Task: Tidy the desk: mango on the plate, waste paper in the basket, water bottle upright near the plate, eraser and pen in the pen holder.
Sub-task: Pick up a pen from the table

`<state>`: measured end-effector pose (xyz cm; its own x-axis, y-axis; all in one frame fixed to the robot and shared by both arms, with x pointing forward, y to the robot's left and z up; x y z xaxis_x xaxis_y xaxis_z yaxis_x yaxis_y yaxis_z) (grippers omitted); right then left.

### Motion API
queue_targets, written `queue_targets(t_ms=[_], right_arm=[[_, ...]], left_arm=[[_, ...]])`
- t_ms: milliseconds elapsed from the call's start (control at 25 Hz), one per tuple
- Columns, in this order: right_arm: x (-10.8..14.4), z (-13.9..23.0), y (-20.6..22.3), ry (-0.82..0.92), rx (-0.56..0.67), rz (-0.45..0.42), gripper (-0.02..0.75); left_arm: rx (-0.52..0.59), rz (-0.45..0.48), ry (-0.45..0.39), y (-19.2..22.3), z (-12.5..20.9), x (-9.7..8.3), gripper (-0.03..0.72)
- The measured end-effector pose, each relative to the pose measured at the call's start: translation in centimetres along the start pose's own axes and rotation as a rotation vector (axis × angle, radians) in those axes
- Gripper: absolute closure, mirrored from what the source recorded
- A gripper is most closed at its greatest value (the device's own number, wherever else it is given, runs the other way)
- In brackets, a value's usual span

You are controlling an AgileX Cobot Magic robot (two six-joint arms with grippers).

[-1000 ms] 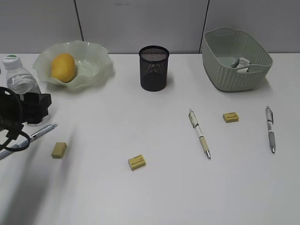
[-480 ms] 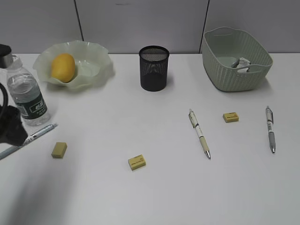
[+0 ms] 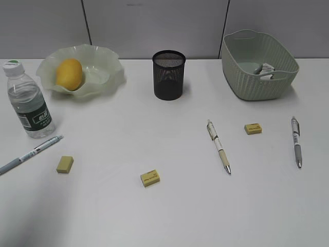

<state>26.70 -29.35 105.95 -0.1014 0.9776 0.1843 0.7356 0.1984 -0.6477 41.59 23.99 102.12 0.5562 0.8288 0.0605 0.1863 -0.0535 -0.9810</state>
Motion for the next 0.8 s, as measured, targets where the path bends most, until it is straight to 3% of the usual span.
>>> queue_targets(t_ms=[240, 600, 800], right_arm=[[0.6, -2.1, 0.6, -0.002, 0.085, 0.025, 0.216], [1.5, -4.3, 6.9, -0.002, 0.386, 0.113, 0.216], [1.9, -4.8, 12.1, 0.002, 0.554, 0.163, 0.216]], left_arm=[[-0.217, -0.056, -0.008, -3.4, 4.3, -1.1, 0.251], [-0.702, -0.179, -0.014, -8.6, 12.4, -3.2, 0.252], [-0.82, -0.21, -0.016, -9.4, 14.7, -3.8, 0.252]])
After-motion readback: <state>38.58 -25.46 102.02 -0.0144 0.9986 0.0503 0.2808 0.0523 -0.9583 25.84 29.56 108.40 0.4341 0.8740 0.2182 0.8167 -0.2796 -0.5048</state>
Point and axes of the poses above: a point on each arm's last joint axis where the gripper is mounted, y pointing out along that axis toward the gripper, x along the wrist's bending axis when the last joint is at zero, z = x × y, the point moved 1 cm from there along y, pointing out along that axis toward the gripper, and after that the axes turned 14 degrees about y, right-handed, at the moved point
